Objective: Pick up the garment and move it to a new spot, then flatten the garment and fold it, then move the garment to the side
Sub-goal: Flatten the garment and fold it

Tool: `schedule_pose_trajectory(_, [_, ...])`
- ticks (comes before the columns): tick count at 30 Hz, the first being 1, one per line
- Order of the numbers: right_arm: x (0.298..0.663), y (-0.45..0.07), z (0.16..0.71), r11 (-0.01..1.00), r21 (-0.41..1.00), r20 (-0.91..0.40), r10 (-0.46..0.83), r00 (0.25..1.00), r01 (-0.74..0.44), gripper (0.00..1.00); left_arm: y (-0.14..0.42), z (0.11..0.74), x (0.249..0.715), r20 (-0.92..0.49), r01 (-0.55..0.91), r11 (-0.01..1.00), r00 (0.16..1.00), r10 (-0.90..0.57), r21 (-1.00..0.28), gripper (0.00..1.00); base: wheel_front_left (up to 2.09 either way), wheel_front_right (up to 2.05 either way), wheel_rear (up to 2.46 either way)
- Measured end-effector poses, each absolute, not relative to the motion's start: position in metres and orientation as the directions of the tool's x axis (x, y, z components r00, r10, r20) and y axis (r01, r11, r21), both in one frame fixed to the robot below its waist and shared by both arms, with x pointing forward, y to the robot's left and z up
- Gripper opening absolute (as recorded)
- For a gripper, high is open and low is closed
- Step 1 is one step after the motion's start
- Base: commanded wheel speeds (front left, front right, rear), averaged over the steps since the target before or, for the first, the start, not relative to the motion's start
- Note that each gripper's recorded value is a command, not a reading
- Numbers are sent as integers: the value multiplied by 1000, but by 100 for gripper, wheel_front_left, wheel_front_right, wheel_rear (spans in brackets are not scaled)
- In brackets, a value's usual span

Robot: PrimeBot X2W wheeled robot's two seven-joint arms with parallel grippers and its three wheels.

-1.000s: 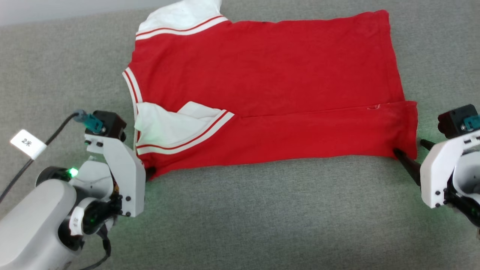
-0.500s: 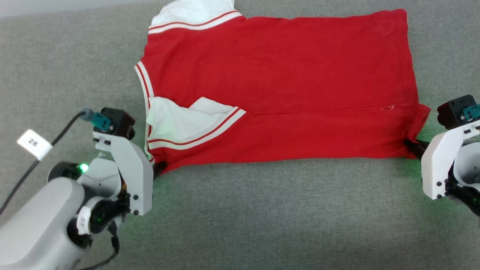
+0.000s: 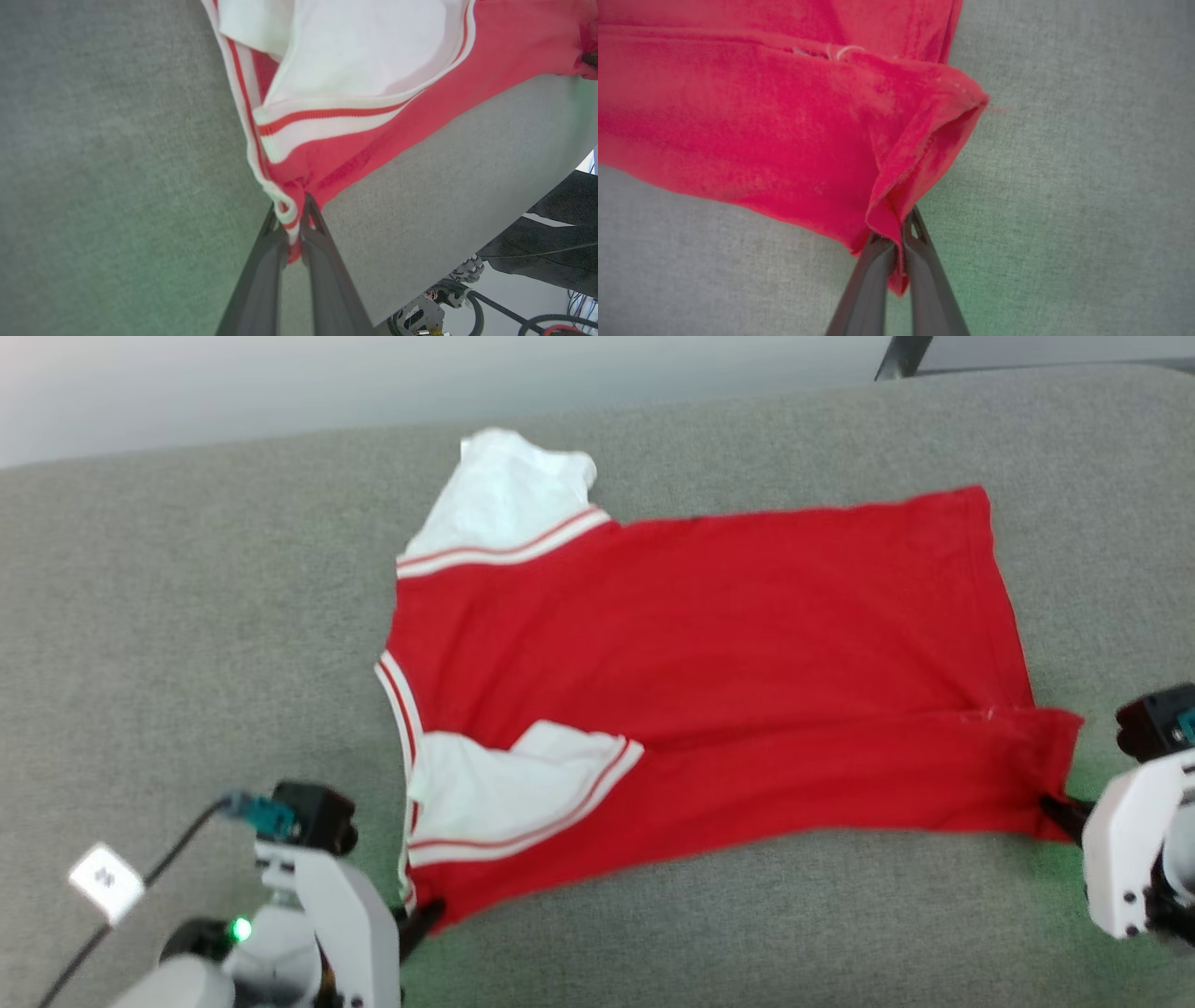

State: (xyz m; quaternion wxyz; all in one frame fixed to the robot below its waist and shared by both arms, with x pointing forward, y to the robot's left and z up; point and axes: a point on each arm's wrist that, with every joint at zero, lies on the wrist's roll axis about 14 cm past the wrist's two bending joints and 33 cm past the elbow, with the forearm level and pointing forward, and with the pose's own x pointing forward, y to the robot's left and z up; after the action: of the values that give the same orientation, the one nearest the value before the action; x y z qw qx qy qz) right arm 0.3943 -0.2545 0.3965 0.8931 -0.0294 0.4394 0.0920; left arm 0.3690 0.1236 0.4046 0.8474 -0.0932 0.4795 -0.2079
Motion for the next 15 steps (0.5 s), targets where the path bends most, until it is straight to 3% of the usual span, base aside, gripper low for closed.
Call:
schedule_pose_trajectory(9, [375, -253, 401, 981, 44, -790, 149, 595, -187, 0, 124, 409, 334, -756, 212, 893, 477, -448, -396, 0, 0, 0, 0])
schedule_pose_trajectory(10, [376, -252, 402, 982, 44, -782, 148, 605, -184, 15, 126, 410, 336, -749, 208, 895, 491, -445, -395, 34, 0, 0, 0])
schedule_pose_trajectory(11, [378, -252, 405, 983, 40, -772, 146, 619, -182, 44, 127, 412, 338, -744, 206, 898, 504, -438, -389, 73, 0, 0, 0])
schedule_pose_trajectory(12, [380, -252, 408, 983, 36, -761, 144, 632, -180, 89, 129, 412, 339, -743, 209, 901, 512, -432, -380, 100, 0, 0, 0])
schedule_pose_trajectory(13, [381, -251, 410, 984, 35, -752, 142, 643, -176, 100, 131, 413, 342, -737, 207, 903, 524, -427, -376, 100, 0, 0, 0])
schedule_pose_trajectory(15, [383, -249, 415, 985, 40, -731, 144, 667, -169, 100, 132, 419, 348, -719, 212, 902, 548, -428, -376, 100, 0, 0, 0])
